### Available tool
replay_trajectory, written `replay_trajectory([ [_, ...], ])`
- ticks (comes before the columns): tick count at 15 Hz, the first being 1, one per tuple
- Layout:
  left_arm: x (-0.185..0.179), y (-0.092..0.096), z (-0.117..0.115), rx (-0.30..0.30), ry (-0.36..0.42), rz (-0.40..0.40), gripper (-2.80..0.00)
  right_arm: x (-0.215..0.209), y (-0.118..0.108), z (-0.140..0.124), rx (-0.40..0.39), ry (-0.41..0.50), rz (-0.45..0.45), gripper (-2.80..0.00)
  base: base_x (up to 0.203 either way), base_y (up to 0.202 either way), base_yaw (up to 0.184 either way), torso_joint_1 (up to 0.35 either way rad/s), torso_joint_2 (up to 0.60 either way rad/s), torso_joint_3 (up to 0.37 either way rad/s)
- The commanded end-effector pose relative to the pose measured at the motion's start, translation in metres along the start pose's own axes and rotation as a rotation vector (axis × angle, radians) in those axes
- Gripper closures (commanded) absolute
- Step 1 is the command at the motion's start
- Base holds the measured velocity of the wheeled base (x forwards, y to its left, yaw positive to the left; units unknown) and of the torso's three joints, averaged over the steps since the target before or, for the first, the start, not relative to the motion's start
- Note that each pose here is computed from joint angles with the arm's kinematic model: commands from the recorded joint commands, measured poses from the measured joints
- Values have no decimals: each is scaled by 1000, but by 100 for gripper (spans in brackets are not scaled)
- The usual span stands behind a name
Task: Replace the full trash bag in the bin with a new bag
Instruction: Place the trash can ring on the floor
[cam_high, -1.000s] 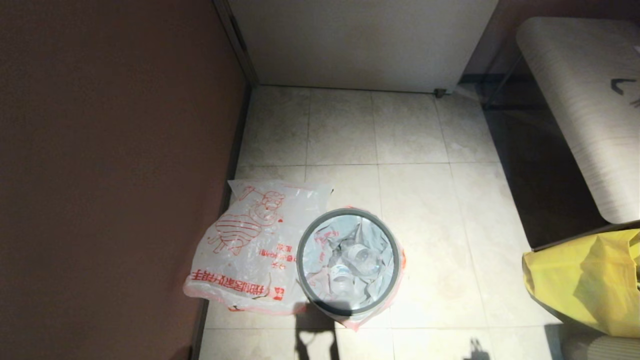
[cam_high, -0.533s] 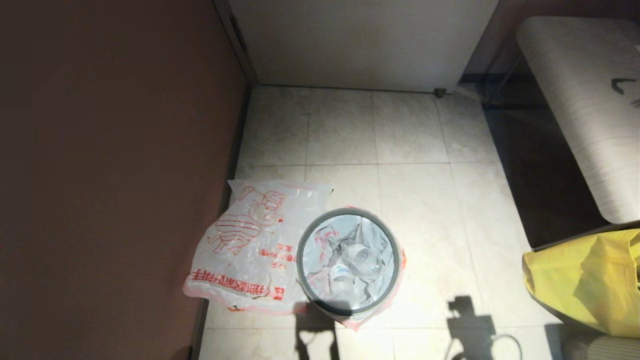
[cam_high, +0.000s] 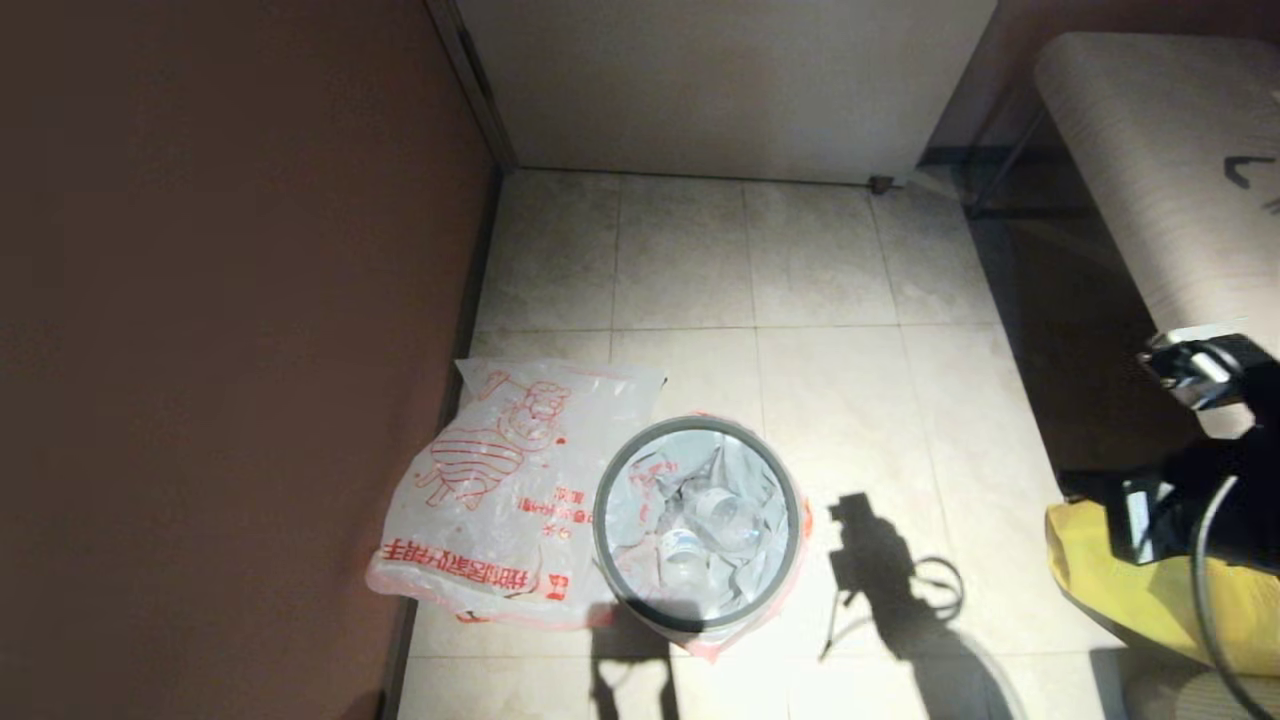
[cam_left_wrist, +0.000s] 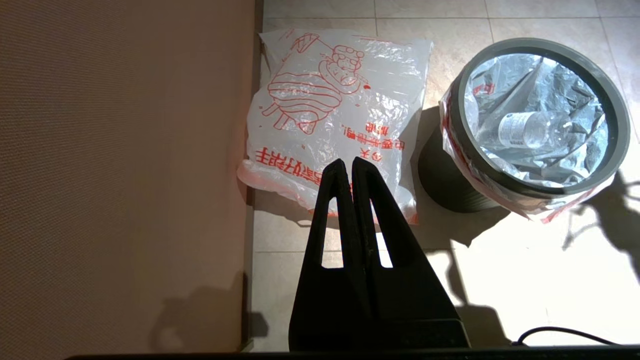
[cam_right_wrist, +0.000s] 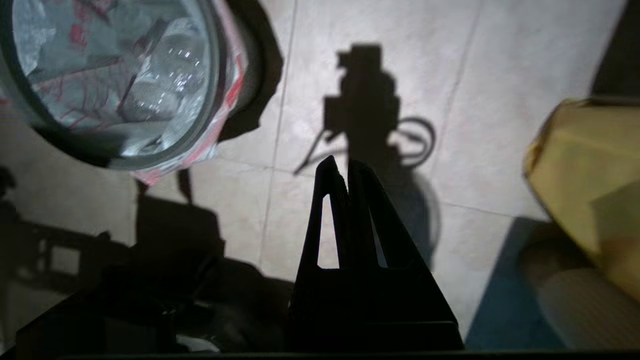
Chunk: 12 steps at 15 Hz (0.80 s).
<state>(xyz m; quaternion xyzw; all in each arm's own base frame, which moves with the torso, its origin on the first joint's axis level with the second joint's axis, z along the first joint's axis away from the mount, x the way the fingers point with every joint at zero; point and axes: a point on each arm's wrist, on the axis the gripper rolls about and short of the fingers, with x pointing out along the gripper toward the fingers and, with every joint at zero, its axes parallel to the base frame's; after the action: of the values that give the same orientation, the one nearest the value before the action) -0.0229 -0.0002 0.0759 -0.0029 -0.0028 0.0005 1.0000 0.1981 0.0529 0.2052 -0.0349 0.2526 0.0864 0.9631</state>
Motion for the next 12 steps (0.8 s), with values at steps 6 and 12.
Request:
replay_trajectory([
  [6, 0, 0, 0, 0, -1, 0, 0, 123, 85, -32, 67, 346, 54, 0, 0, 0, 0, 0, 0, 0],
  [12, 0, 0, 0, 0, 0, 0, 0, 183, 145, -22, -14, 317, 10, 0, 0, 0, 0, 0, 0, 0],
])
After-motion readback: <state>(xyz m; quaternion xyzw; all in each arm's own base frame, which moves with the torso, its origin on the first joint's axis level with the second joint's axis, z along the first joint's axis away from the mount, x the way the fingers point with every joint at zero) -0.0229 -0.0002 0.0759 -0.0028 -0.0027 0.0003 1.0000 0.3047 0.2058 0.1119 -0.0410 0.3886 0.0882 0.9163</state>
